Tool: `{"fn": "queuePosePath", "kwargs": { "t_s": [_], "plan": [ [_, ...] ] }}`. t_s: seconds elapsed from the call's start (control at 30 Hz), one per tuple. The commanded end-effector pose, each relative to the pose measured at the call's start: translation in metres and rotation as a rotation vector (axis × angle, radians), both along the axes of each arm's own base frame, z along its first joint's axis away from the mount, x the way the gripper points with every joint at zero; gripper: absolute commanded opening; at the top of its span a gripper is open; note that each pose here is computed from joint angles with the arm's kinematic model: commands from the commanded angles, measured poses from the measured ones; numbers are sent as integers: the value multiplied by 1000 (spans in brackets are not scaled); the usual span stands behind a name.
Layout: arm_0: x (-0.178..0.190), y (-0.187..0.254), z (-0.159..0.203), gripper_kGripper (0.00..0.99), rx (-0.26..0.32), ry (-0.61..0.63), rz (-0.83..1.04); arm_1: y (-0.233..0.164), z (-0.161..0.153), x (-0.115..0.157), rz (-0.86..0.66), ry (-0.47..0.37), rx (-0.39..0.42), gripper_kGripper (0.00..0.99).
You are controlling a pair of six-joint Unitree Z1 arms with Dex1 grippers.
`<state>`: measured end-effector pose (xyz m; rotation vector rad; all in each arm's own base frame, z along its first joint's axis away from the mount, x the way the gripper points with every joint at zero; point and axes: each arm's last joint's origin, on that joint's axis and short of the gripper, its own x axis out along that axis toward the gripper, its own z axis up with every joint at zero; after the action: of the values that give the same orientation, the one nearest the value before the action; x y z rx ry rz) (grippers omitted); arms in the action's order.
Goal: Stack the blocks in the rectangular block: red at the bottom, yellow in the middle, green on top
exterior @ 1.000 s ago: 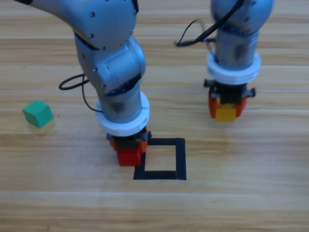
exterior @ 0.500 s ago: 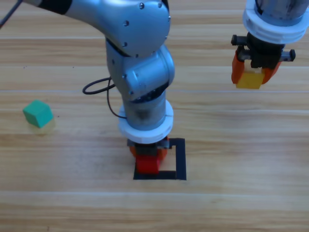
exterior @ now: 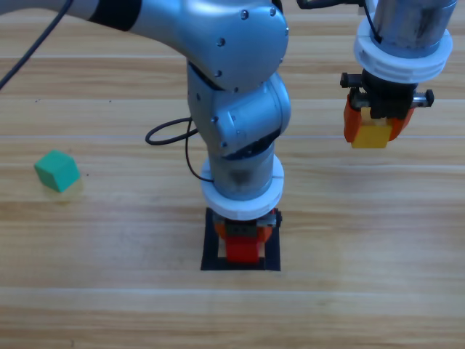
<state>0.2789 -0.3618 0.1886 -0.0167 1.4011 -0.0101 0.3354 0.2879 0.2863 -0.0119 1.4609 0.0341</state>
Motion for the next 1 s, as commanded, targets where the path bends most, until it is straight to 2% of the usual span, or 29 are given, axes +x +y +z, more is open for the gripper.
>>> {"fn": "queuePosePath", "kwargs": {
  "t_s": [0.03, 1.0],
  "plan": [
    [-2, -11, -26, 40, 50, 19, 1, 8, -30, 7, 5, 61, -33, 0],
    [3, -15, -31, 38, 55, 15, -14, 10, -33, 9, 24, 72, -7, 0]
  ]
}}
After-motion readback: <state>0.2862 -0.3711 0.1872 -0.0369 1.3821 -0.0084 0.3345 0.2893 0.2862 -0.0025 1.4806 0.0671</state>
